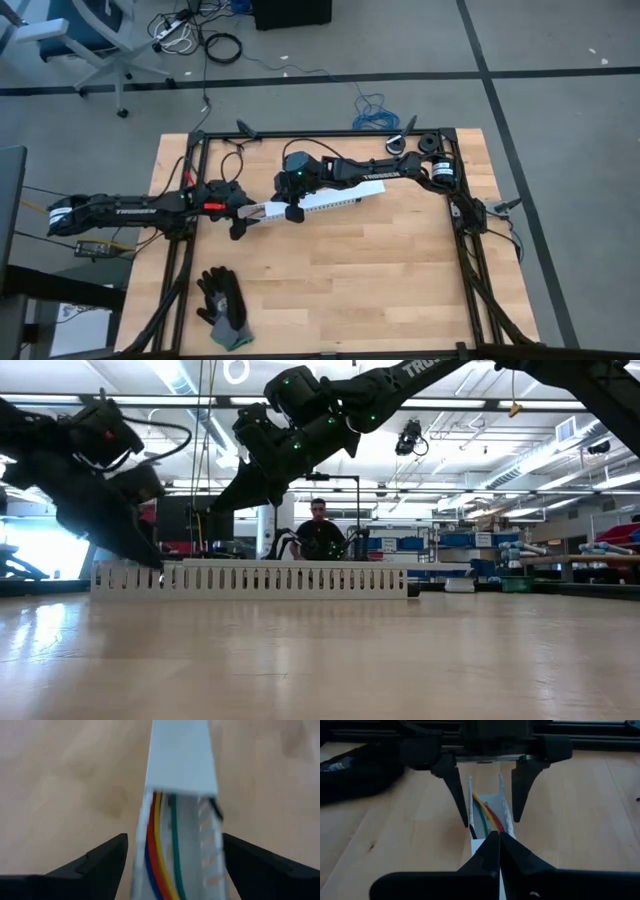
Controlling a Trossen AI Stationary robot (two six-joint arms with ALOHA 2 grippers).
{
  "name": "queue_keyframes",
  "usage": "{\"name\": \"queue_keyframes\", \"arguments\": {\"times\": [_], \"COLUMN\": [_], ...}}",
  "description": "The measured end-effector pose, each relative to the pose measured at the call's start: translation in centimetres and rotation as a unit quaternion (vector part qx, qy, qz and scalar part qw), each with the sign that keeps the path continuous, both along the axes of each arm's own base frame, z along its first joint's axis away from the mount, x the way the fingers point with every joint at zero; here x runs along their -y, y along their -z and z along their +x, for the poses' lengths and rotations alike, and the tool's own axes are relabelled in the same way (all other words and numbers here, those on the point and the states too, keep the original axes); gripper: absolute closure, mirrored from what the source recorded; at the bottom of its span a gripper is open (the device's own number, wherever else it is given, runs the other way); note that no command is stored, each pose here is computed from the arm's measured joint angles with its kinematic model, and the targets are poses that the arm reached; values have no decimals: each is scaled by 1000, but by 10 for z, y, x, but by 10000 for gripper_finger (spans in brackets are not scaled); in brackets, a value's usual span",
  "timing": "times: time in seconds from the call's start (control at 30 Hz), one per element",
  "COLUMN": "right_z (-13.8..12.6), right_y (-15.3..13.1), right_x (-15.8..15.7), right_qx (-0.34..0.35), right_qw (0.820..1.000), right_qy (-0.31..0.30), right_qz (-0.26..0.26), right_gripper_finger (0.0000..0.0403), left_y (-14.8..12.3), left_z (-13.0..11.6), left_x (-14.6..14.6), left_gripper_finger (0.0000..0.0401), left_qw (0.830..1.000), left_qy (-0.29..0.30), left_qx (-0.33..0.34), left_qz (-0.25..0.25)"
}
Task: Ziptie cables
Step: Close the white cable duct with the cover
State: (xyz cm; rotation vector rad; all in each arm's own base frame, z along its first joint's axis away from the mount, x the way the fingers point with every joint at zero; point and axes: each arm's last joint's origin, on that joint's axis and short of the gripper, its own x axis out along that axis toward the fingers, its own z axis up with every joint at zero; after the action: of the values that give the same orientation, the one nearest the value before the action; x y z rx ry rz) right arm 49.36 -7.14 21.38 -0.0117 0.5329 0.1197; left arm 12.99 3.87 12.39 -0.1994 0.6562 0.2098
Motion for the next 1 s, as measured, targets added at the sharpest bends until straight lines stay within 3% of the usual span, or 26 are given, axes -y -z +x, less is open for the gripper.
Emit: {"name": "queue_keyframes", "arguments": {"times": [0.27,0.6,1.0], "right_z": [-1,-15,-14], "right_y": [1,29,36], "right_x": [0,2,3], "right_qx": [-8,-96,-96], "right_qw": [1000,993,991], "right_qy": [2,39,81], "right_qz": [5,59,41], "right_gripper_finger": [403,403,403], "left_y": [20,20,19], "left_z": [-9,-9,-8], "left_x": [3,2,1], "left_gripper_finger": [77,81,172], "left_qw": [999,1000,999], "left_qy": [-24,-11,-9], "left_qx": [20,13,15], "left_qz": [-17,12,33]}}
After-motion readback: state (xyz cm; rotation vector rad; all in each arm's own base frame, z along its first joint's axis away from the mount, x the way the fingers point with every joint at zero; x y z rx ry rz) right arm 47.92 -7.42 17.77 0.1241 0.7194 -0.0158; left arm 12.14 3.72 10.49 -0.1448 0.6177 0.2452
